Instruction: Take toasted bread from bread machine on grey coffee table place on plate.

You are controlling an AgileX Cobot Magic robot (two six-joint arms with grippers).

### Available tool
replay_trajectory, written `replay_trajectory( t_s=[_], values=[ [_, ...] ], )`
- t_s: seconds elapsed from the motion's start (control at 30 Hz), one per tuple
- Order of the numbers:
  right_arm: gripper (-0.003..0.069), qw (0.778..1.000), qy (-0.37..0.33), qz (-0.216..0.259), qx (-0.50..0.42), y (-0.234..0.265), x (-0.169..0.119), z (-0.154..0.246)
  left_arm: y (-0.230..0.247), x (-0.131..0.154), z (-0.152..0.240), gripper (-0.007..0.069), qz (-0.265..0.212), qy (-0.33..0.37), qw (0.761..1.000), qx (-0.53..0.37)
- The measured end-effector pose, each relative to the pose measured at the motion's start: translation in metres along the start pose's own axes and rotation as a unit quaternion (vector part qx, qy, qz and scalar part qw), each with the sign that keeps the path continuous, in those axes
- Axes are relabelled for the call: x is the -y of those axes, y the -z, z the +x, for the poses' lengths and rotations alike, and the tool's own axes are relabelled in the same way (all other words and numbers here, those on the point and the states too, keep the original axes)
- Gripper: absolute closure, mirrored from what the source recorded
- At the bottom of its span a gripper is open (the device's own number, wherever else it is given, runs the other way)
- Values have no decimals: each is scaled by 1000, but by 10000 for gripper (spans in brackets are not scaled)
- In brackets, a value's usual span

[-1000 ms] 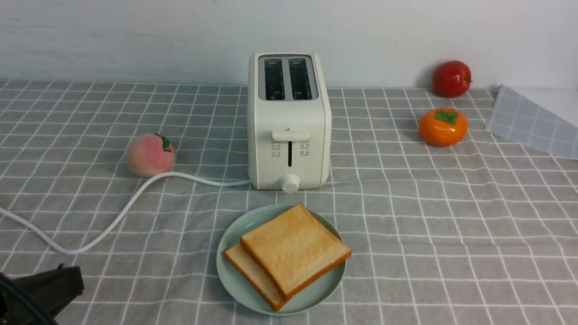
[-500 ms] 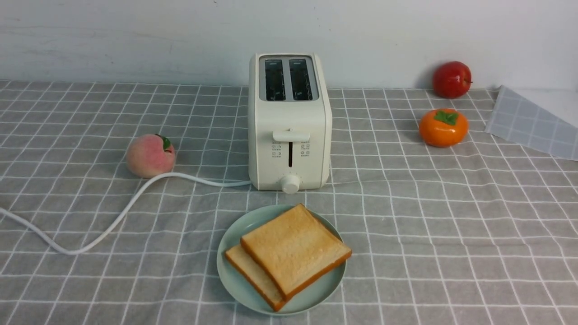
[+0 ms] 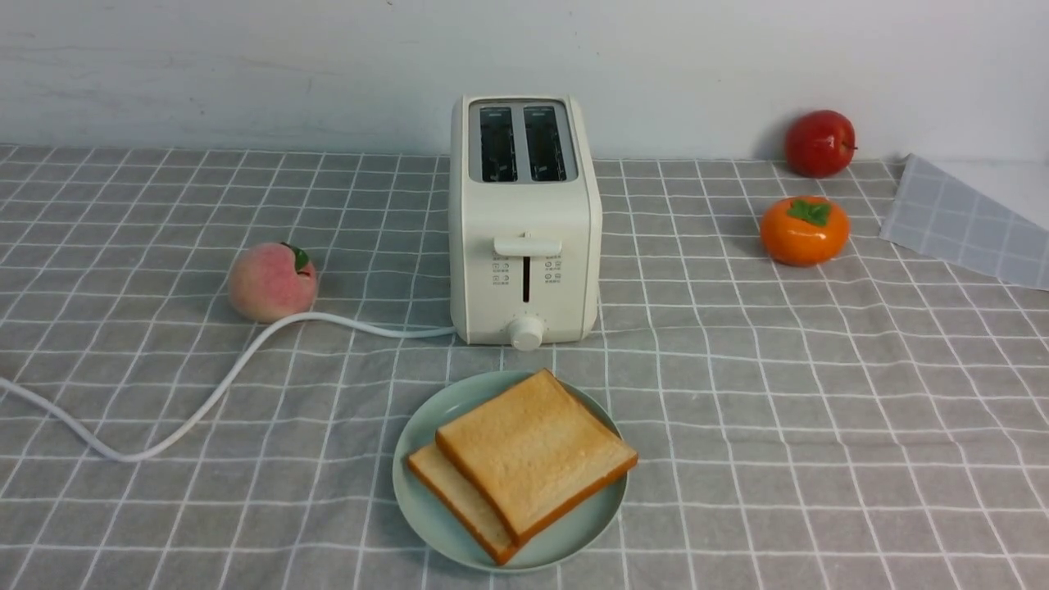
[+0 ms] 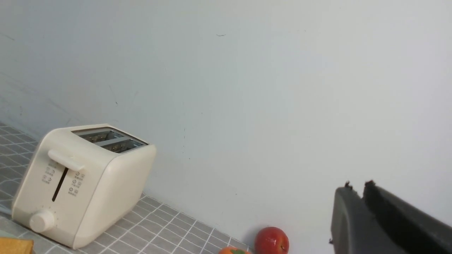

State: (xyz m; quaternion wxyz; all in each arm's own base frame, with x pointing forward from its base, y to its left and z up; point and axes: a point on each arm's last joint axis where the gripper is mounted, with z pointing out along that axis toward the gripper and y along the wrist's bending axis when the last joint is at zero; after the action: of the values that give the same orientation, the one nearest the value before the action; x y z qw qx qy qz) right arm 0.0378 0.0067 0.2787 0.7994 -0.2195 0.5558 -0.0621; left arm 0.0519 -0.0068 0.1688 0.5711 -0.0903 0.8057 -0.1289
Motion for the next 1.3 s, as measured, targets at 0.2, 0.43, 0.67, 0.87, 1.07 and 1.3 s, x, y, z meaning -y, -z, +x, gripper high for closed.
replay_trajectory(
  t_s=[0.2,0.43,0.67,0.87,1.07,1.3],
  values=[
    [587,1000,2,0,0,0,0,0,0,0,0,631,0,0,1000,0],
    [578,999,-48,-3,-4,0,-1,1,0,0,0,626,0,0,1000,0],
    [573,955,-294,-18,-46,0,-6,7,0,0,0,622,0,-1,1000,0],
    [566,949,-292,-60,-101,2,-16,14,0,0,0,619,0,-1,1000,0],
    [559,952,-282,-68,-102,3,-17,14,0,0,0,609,-1,-1,1000,-1],
    [552,944,-269,-56,-183,7,-20,30,0,0,0,603,-1,-1,1000,-1]
  ],
)
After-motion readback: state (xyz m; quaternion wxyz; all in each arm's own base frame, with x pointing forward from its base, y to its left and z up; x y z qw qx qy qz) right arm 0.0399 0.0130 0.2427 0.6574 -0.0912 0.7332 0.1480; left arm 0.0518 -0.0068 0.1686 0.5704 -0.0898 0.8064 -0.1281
